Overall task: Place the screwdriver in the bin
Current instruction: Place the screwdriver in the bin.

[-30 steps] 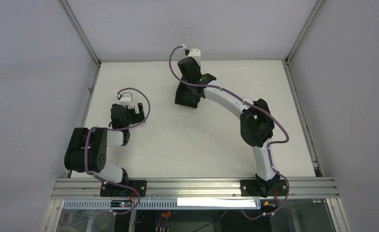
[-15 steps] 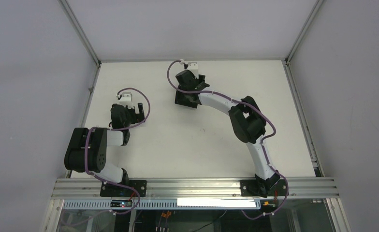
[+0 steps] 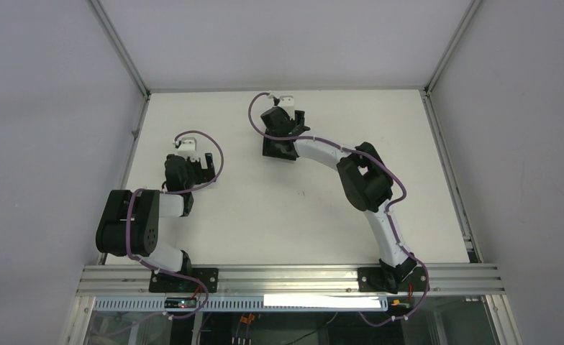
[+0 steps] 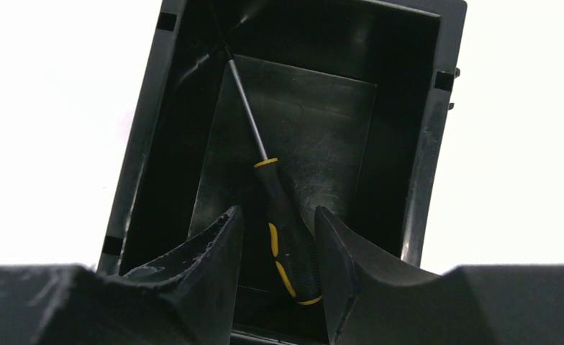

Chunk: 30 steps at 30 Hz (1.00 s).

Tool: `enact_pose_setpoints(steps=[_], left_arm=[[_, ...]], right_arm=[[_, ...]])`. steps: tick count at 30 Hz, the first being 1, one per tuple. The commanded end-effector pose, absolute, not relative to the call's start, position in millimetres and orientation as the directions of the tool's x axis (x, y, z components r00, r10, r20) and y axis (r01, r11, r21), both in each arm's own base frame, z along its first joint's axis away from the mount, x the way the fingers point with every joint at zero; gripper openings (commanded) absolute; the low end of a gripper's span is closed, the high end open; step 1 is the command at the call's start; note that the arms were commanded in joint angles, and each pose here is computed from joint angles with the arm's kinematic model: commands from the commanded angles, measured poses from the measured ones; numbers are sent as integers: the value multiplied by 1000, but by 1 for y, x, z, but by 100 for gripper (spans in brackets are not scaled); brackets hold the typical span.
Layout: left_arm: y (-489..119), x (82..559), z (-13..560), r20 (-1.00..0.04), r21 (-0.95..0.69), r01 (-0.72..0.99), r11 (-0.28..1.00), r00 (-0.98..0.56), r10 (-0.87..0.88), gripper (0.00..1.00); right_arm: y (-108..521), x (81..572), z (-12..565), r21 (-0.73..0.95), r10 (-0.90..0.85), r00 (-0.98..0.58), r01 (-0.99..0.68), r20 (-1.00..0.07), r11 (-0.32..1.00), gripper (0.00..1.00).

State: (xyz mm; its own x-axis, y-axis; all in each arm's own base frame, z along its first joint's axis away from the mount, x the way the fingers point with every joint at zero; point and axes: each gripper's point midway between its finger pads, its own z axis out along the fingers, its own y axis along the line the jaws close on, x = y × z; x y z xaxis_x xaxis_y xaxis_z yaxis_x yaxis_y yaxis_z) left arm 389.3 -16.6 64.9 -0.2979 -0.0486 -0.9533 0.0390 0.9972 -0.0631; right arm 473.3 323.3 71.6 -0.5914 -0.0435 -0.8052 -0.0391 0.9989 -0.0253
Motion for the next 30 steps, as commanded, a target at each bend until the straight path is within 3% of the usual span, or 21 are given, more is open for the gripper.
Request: enact_pose_setpoints(steps=[1, 14, 26, 30], left_arm=[[-17, 393, 79, -967, -61, 30, 998, -250, -52, 99], [-17, 393, 79, -967, -61, 31, 998, -251, -52, 99], [-17, 393, 79, -967, -61, 31, 998, -251, -52, 99], [-17, 393, 79, -967, -61, 31, 998, -250, -52, 99]], right_arm=[[333, 484, 112, 41, 15, -532, -38, -846, 998, 44], [333, 485, 190, 89, 49, -444, -71, -895, 994, 48], [326, 479, 280, 74, 26, -332, -133, -943, 988, 65], [321, 474, 310, 51, 1, -295, -162, -955, 986, 81]])
